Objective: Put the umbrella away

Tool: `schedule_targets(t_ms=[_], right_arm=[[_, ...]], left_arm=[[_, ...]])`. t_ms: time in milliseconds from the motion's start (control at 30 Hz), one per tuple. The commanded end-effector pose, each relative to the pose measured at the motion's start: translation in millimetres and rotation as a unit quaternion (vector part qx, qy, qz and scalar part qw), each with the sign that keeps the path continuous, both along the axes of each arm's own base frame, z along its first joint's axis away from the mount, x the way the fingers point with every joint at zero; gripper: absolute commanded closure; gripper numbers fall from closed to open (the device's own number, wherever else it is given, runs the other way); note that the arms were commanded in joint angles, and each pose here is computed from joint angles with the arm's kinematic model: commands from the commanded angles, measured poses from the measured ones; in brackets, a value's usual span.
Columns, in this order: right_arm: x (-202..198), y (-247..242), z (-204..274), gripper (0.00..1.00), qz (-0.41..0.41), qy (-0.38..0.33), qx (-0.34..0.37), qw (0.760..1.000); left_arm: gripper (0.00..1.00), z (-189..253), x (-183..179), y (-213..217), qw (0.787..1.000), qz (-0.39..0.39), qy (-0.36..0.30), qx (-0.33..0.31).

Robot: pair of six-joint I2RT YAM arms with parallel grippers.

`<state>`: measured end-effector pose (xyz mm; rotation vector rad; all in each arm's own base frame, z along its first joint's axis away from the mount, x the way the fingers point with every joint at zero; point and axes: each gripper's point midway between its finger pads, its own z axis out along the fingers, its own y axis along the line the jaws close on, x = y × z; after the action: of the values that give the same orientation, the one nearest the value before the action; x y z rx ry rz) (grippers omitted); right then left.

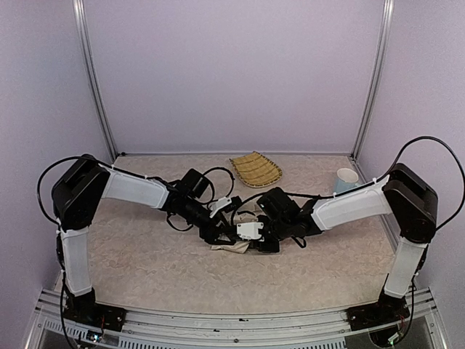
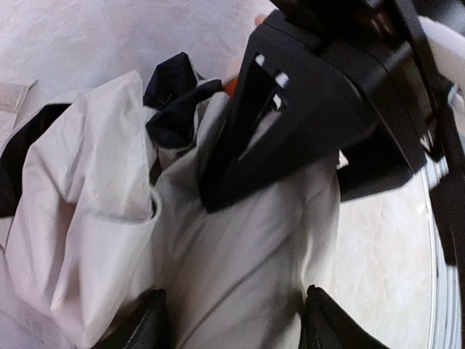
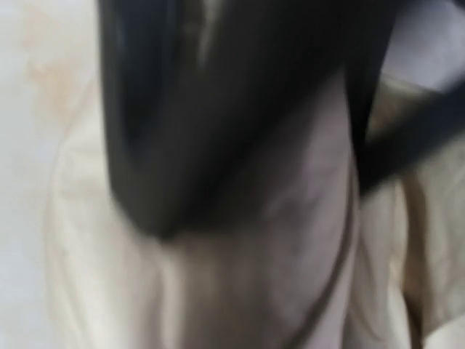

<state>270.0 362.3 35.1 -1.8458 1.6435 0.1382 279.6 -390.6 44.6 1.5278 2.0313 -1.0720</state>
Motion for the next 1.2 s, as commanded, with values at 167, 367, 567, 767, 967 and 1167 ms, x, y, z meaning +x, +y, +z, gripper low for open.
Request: schedule_targets(t_ms=[167,367,567,767,967,1167], right_arm=[[-64.1,-36.6,-43.8,0.85,-0.005,0.179,-0.084,0.980],[-88.6,-41.0,-42.5,0.83,-0.010,0.309,-0.102,0.946],[-99.1,-48.7,-49.9,0.81,-0.034,0.414,-0.115,0.902],[-103.0,-43.0,-49.3,0.80,-0.025,0.469,-0.103,0.877],[-103.0,-43.2,-55.3,0.80,-0.013,0.483,-0.105,0.870],[-74.9,-31.6,-48.0,0.72,-0.024,0.461,-0.069,0.885]], left_arm=[[0.32,71.9,10.5,45.4,0.979,0.104,-0.129,-0.122],[0.41,92.8,-16.8,69.6,0.951,0.104,-0.254,-0.145],[0.43,72.8,-55.2,61.6,0.924,0.036,-0.378,-0.056],[0.36,45.8,-54.5,44.5,0.898,-0.006,-0.438,0.033],[0.36,26.1,-31.3,32.1,0.885,-0.017,-0.459,0.083],[0.41,-9.7,-38.4,24.8,0.908,-0.059,-0.399,0.115]])
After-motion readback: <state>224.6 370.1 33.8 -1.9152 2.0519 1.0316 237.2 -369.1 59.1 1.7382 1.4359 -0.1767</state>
